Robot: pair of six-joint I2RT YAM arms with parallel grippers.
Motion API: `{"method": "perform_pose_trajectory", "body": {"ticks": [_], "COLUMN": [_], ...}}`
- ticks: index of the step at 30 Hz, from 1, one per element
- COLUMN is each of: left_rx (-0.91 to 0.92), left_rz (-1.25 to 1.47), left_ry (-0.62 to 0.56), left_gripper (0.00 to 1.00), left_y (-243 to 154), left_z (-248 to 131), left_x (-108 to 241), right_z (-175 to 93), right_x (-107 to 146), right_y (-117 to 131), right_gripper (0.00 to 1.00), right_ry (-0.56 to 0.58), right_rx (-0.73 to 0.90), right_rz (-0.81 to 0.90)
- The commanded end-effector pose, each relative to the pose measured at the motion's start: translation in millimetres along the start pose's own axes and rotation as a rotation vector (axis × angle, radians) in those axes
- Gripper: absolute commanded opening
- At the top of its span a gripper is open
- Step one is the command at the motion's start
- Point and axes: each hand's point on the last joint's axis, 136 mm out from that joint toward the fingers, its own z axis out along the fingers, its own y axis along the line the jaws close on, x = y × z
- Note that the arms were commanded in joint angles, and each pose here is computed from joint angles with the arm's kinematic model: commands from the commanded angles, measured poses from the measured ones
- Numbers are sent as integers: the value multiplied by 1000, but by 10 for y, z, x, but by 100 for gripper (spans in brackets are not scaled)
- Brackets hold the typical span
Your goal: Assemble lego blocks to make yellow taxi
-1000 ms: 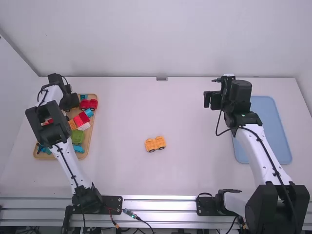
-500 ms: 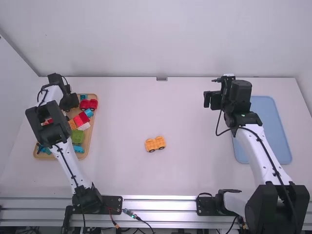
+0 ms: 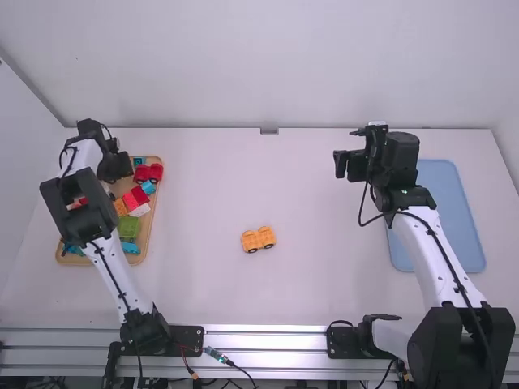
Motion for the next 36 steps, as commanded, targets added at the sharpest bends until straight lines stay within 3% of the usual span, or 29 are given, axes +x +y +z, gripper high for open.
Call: {"method": "perform_pose_trajectory", "body": {"ticks": [1, 8, 11, 18, 26, 28, 31, 36], "left_rx": [27, 100, 346, 918, 1278, 1317, 1380, 1431], "left_rz": [25, 139, 359, 775, 1012, 1038, 1087, 1071], "left_ry": [-123, -277, -340, -474, -522, -518, -534, -564], "left_gripper": [2, 2, 2, 4, 4, 3, 2, 2], "left_y": [-172, -563, -1111, -2197, -3035, -3177, -3384, -3524], "left_z": [-605, -1124, -1431, -2125, -2516, -2550, -2607, -2668], "left_x": [-235, -99, 259, 1388, 2285, 2408, 2606, 2677], "right_z": [-12, -8, -22, 185, 184, 152, 103, 66], "right_x": [-131, -143, -171, -92, 247, 309, 389, 419], "right_y": [55, 223, 349, 1007, 1623, 1704, 1830, 1973], "right_gripper": [99, 99, 99, 99, 99, 100, 91, 91], "right_ry": [-24, -29, -43, -104, -171, -180, -195, -193], "right_rx": [-20, -88, -162, -638, -1202, -1282, -1378, -1416], "right_rz": [-10, -26, -35, -125, -178, -193, -227, -248]}}
